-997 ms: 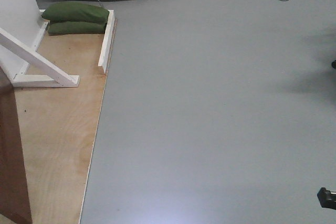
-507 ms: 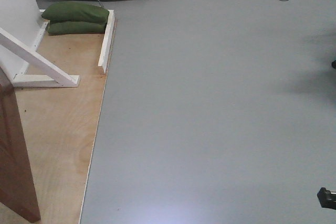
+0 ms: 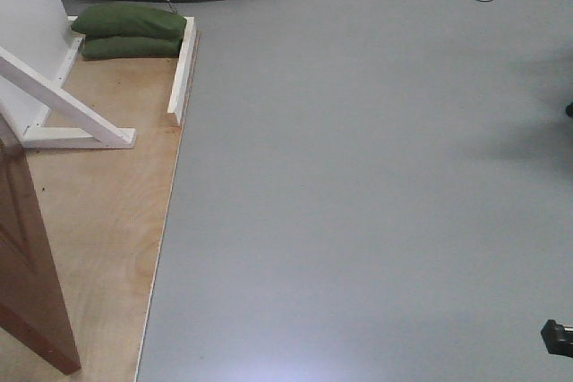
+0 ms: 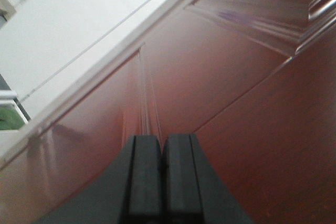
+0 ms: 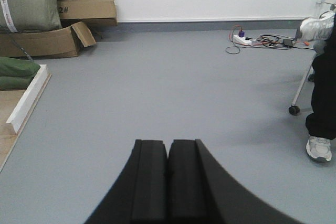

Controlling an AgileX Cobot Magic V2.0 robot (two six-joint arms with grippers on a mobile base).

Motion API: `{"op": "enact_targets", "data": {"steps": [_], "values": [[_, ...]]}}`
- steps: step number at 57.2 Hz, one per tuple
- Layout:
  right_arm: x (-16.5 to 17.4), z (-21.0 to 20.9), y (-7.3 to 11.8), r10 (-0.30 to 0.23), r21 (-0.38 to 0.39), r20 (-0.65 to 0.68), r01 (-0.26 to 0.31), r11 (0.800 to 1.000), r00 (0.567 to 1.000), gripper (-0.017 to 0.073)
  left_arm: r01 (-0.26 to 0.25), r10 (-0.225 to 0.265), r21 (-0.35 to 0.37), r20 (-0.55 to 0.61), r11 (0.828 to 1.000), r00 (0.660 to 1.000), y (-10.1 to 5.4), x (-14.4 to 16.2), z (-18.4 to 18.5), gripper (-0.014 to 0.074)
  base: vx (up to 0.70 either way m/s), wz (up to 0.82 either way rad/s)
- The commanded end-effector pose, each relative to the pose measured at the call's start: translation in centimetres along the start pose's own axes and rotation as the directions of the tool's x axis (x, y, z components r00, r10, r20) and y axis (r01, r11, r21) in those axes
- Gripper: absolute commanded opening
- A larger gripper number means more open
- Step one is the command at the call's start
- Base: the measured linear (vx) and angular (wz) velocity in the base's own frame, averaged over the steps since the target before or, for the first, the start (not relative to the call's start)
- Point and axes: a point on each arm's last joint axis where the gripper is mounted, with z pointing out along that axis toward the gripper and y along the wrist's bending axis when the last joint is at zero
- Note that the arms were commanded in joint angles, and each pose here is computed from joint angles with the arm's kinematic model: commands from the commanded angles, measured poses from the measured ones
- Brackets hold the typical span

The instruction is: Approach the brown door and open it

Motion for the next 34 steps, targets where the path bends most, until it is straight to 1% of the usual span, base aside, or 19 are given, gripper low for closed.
{"op": "enact_targets", "data": {"steps": [1, 13, 34], "values": [[-0.6, -0.1, -0.1, -0.012, 0.011, 0.089, 0.011, 1.000, 0.996, 0.0000, -0.021, 0.025, 0.119, -0.034, 0.993, 0.999, -4.0, 0.4, -1.2, -0.0003, 0.00, 0.00], [-0.6, -0.1, -0.1, -0.012, 0.011, 0.089, 0.011, 1.000, 0.996, 0.0000, 0.000, 0.026, 0.181, -0.140, 0.984, 0.990, -5.3, 2.4, -0.7, -0.0003, 0.00, 0.00], [-0.6, -0.1, -0.1, -0.012, 0.011, 0.089, 0.011, 1.000, 0.996, 0.0000, 0.046, 0.015, 0.259, -0.226, 0.965, 0.974, -8.2, 6.1, 0.3, -0.0003, 0.00, 0.00]]}}
